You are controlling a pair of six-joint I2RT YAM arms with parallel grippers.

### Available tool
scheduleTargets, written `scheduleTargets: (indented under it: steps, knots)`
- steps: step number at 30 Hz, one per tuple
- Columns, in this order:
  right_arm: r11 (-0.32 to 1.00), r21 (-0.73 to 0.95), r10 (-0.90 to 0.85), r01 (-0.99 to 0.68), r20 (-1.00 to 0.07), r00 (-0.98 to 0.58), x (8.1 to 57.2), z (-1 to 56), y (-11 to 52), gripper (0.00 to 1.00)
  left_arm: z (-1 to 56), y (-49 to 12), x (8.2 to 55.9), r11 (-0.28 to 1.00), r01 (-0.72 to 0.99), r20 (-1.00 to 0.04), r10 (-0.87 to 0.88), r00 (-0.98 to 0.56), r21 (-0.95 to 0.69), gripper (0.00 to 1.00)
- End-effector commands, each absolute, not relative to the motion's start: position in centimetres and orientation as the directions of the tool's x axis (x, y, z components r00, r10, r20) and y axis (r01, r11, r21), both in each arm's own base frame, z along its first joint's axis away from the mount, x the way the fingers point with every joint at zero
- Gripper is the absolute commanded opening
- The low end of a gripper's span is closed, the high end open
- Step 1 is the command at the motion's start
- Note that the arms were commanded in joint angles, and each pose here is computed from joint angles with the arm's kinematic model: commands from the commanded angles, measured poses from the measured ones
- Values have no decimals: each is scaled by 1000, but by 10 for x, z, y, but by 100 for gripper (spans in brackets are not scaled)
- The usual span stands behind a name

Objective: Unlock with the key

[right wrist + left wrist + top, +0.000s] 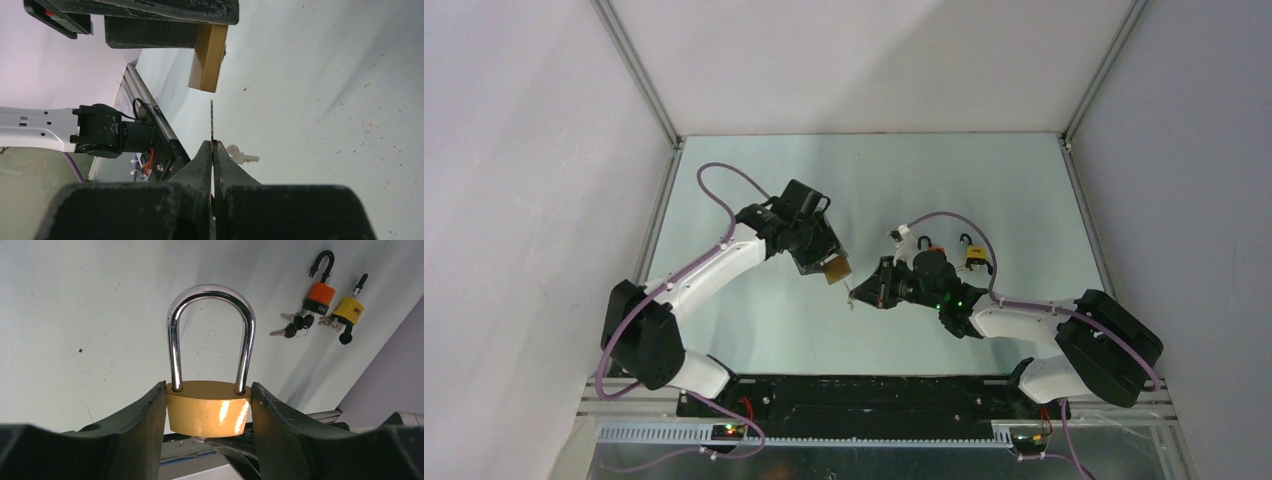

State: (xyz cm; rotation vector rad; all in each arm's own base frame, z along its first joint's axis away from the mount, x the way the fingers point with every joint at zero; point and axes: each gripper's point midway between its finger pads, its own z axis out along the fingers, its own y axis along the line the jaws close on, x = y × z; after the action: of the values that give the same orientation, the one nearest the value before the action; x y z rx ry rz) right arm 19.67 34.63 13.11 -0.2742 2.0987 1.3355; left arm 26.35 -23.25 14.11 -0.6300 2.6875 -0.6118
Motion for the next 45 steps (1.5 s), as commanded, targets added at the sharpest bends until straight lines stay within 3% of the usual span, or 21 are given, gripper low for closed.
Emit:
scheduleTargets:
  steps: [1,45]
  knots:
    - [406,750,185,-522,-627,-757,198,151,355,0,176,-241,271,760,-320,-217,-512,-831,-565,0]
    - [331,779,197,-533,-609,-768,212,165,363,0,180,-238,277,769,-309,-253,-514,-820,-560,0]
